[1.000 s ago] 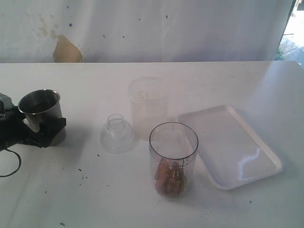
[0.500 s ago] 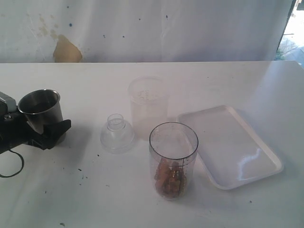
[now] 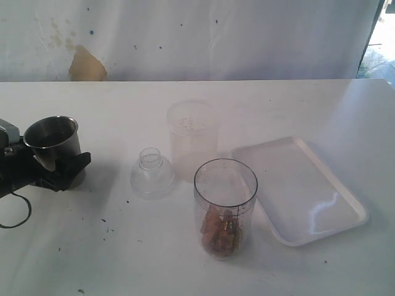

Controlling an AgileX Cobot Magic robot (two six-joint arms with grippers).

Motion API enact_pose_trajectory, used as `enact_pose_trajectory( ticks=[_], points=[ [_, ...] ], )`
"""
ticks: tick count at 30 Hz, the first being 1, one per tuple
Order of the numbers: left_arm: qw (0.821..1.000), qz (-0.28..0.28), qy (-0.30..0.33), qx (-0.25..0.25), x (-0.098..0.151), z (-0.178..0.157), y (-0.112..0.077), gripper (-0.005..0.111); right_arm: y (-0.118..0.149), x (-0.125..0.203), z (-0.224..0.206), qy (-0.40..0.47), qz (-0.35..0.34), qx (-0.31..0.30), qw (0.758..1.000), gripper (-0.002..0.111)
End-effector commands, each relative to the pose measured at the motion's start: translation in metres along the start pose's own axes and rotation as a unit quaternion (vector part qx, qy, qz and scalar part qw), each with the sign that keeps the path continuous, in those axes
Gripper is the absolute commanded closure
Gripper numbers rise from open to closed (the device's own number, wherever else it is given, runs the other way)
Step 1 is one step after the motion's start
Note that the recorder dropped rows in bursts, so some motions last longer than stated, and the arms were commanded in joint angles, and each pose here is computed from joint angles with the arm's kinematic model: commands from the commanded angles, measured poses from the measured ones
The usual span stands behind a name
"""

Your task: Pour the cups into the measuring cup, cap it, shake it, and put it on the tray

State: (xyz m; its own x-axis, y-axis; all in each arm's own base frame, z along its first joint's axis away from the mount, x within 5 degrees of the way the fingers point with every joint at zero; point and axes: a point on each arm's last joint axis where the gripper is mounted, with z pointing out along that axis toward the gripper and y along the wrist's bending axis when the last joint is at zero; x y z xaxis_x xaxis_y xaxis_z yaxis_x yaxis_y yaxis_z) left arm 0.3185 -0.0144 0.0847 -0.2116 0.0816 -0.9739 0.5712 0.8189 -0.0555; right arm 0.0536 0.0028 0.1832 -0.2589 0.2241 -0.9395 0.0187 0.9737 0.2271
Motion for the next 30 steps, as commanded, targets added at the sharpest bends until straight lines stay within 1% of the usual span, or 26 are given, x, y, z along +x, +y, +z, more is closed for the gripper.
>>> enact_pose_trajectory(
  ticks=[1, 8, 12, 15, 18, 20, 24, 30],
  points=[
    [1.0, -0.003, -0.01, -0.004, -0.0022, 0.0012, 0.0008, 0.002, -0.0009, 0.0009, 0.0001, -0.002, -0.002, 0.005, 1.0, 0.108],
    [1.0, 0.003, -0.014, 0.0, -0.0051, 0.0037, 0.0026, 0.002, -0.0009, 0.0009, 0.0001, -0.002, -0.002, 0.005, 1.0, 0.108],
    [1.0, -0.02, -0.023, 0.008, -0.0107, 0.0083, 0.0062, 0.002, -0.0009, 0.0009, 0.0001, -0.002, -0.002, 0.005, 1.0, 0.108],
    [0.999, -0.022, -0.024, 0.008, -0.0112, 0.0087, 0.0067, 0.002, -0.0009, 0.0009, 0.0001, -0.002, -0.002, 0.005, 1.0, 0.108],
    [1.0, -0.02, -0.012, 0.006, -0.009, 0.0088, 0.0071, 0.002, -0.0009, 0.0009, 0.0001, -0.002, -0.002, 0.005, 1.0, 0.108],
    [1.0, -0.016, -0.006, 0.014, -0.008, 0.0088, 0.0056, 0.002, -0.0009, 0.0009, 0.0001, -0.002, -0.002, 0.005, 1.0, 0.108],
    [1.0, -0.013, -0.004, 0.022, -0.0076, 0.0088, 0.0041, 0.002, -0.0009, 0.0009, 0.0001, -0.002, -0.002, 0.005, 1.0, 0.108],
    [1.0, -0.013, -0.003, 0.022, -0.0074, 0.0088, 0.0041, 0.002, -0.0009, 0.0009, 0.0001, -0.002, -0.002, 0.005, 1.0, 0.108]
  ],
)
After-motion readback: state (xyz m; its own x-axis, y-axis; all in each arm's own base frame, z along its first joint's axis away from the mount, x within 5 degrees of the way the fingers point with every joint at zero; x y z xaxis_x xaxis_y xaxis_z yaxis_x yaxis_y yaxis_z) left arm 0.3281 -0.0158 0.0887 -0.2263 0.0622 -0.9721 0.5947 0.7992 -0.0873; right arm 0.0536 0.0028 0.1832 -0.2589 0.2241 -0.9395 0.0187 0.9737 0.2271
